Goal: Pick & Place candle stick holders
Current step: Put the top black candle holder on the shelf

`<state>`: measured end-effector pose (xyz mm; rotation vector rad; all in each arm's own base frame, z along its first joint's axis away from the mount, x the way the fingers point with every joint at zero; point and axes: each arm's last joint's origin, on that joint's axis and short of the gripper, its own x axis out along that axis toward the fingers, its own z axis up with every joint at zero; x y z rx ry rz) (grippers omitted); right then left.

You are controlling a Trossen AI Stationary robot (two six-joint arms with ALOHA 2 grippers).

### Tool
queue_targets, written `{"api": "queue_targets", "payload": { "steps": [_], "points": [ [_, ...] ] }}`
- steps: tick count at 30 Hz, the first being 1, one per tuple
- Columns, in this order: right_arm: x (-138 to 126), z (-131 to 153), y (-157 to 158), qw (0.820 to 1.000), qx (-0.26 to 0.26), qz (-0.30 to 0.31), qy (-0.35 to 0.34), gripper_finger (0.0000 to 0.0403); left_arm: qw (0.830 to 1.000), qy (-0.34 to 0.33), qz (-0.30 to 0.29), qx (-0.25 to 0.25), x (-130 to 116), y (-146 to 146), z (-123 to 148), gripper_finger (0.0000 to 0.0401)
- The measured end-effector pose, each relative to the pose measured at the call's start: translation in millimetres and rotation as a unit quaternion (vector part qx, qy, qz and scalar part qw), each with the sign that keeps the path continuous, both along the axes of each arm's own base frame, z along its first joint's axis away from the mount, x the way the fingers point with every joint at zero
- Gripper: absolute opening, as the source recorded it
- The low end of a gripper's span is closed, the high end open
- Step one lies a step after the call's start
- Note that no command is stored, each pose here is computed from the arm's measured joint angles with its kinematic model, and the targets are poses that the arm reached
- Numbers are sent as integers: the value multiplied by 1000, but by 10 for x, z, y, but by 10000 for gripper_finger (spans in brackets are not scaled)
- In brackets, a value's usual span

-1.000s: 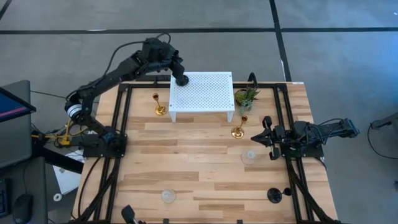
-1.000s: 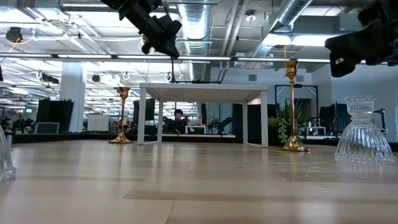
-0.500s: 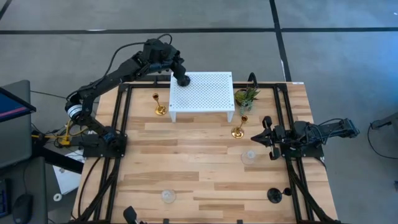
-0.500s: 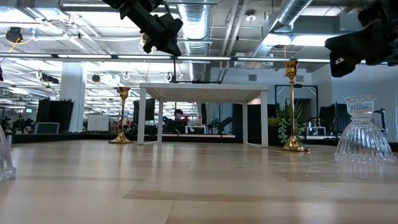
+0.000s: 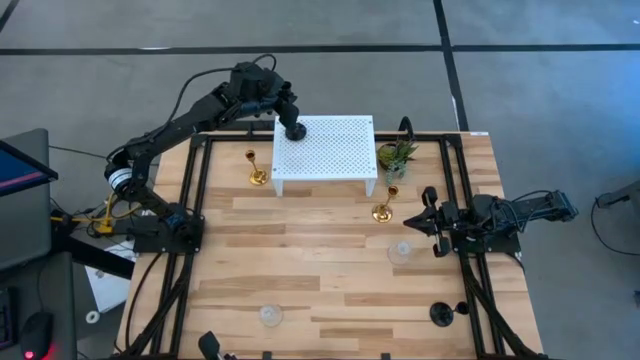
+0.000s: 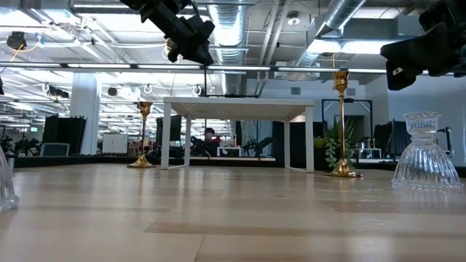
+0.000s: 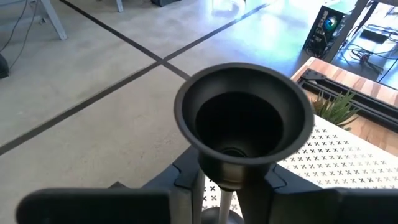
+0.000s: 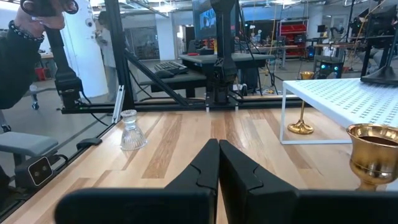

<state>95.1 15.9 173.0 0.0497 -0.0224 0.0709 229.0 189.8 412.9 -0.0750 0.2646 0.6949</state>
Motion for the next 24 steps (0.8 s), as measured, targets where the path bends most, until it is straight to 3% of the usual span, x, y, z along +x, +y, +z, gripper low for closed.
{"api": "queue_targets", "payload": {
  "steps": [7,15,24],
  "points": [
    [0,0,0,1000,0,0,0,0,1000,2,-3,-1,29,19,-23,96],
    [0,0,0,1000,0,0,0,0,999,29,-6,-25,230,183,-265,149],
    [0,0,0,1000,0,0,0,0,1000,17,-9,-15,267,191,-255,177]
  ]
}}
